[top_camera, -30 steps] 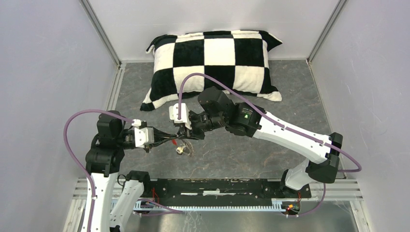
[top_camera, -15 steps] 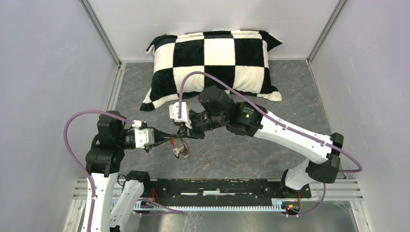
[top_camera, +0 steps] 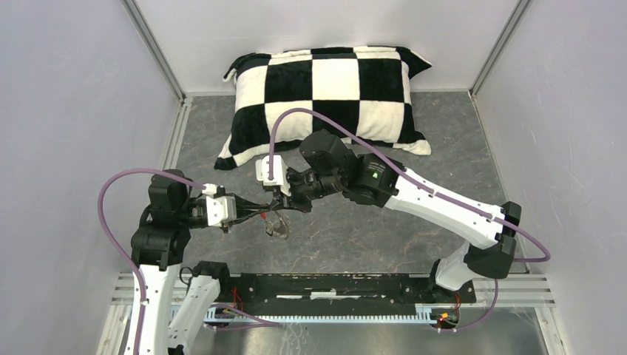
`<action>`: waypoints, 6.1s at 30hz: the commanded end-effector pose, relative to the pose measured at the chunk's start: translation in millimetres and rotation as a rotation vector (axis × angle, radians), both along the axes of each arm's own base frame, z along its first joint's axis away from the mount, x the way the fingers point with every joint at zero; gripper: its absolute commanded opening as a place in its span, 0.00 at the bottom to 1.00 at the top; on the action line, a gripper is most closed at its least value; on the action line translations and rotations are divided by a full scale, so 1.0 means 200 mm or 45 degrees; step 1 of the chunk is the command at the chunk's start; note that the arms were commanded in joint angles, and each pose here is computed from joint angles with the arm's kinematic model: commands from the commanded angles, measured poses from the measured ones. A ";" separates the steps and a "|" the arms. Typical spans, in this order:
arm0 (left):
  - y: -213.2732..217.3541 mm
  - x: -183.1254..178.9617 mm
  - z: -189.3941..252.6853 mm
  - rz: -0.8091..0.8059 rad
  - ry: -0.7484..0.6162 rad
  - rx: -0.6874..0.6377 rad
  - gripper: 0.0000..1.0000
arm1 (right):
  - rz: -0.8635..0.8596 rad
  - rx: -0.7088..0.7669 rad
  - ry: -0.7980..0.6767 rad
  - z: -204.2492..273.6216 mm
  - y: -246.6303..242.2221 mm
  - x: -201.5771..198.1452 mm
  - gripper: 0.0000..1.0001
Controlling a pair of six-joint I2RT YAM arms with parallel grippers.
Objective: Put the keys on the keyring
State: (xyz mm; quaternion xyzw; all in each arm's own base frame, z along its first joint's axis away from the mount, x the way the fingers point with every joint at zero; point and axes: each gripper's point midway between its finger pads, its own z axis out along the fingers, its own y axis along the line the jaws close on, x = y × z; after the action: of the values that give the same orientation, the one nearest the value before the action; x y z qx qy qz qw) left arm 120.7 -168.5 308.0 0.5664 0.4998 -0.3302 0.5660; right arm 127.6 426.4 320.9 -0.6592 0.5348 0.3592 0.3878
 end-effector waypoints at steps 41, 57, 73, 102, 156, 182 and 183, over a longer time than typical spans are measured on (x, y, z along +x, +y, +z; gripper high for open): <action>-0.01 -0.14 0.30 -0.114 -0.534 -0.028 0.46 | 0.245 1.135 0.338 0.47 -0.16 -0.18 0.00; -0.02 -0.19 0.33 -0.136 -0.595 -0.035 0.44 | 0.242 1.044 0.373 0.40 -0.08 -0.19 0.00; -0.01 -0.22 0.32 -0.127 -0.636 -0.030 0.15 | 0.230 0.961 0.390 0.35 -0.06 -0.19 0.00; 0.02 -0.17 0.22 -0.077 -0.543 0.065 0.39 | 0.267 0.922 0.408 0.34 -0.09 -0.23 0.00; 0.04 -0.24 0.11 -0.110 -0.910 0.187 0.39 | 0.115 0.965 0.436 0.30 -0.06 -0.19 0.00; -0.01 0.22 -0.04 0.191 0.343 -0.127 0.97 | -0.363 0.618 0.220 -0.24 -0.20 0.16 0.00; 0.00 0.26 -0.05 0.233 0.359 -0.129 0.98 | -0.371 0.599 0.228 -0.28 -0.20 0.18 0.00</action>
State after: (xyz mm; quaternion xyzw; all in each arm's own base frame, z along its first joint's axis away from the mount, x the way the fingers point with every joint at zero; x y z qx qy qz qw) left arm 144.2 -171.7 299.5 0.5075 0.5491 -0.3734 0.5491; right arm 144.5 395.3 273.7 -0.4452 0.5447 0.4989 0.5062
